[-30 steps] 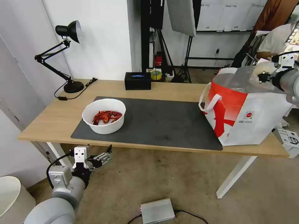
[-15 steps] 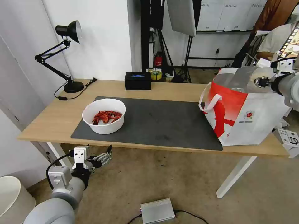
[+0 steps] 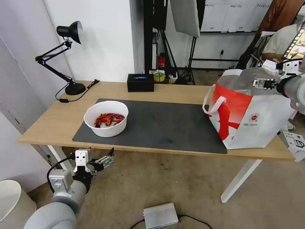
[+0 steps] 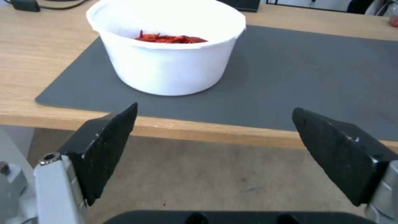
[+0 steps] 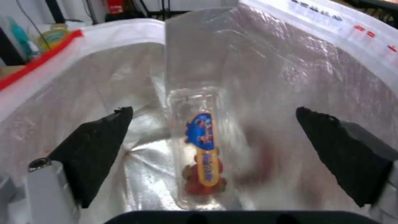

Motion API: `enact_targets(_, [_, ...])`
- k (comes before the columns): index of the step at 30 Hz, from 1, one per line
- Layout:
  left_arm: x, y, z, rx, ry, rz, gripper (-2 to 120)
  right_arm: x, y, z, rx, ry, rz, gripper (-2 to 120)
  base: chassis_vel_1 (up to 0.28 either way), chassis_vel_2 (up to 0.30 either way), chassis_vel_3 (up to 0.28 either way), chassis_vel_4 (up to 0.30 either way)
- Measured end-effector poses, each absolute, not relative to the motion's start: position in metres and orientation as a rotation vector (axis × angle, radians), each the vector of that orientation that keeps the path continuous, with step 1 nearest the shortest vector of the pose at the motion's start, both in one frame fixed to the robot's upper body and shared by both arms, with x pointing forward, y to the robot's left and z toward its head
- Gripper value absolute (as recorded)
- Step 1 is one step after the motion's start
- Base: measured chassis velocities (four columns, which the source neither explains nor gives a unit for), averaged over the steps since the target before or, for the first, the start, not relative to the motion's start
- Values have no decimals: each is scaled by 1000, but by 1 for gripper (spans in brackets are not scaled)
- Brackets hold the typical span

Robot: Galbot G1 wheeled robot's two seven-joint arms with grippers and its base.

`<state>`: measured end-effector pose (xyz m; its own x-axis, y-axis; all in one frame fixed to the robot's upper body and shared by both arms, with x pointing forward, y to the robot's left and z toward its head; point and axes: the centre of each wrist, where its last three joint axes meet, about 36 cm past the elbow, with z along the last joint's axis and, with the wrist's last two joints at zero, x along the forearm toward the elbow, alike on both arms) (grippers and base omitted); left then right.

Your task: Pick up the trash from the table and place it into the takeout bag.

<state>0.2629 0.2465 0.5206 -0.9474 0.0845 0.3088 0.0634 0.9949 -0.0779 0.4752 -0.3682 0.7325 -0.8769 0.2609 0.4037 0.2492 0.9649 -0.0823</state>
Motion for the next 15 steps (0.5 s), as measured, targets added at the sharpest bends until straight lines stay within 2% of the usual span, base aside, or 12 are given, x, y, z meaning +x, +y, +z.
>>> enact_targets(7, [263, 246, 525, -106, -2836, 114, 100, 466, -359, 718, -211, -3002, -65, 100, 0, 0, 0, 0])
enact_targets(10, [263, 246, 528, -106, -2843, 118, 100, 458, -355, 698, 110, -3212, -158, 100, 0, 0, 0, 0])
enact_targets(15, [264, 247, 526, -94, -2839, 117, 100, 443, -340, 666, 441, -3273, -191, 100, 0, 0, 0, 0])
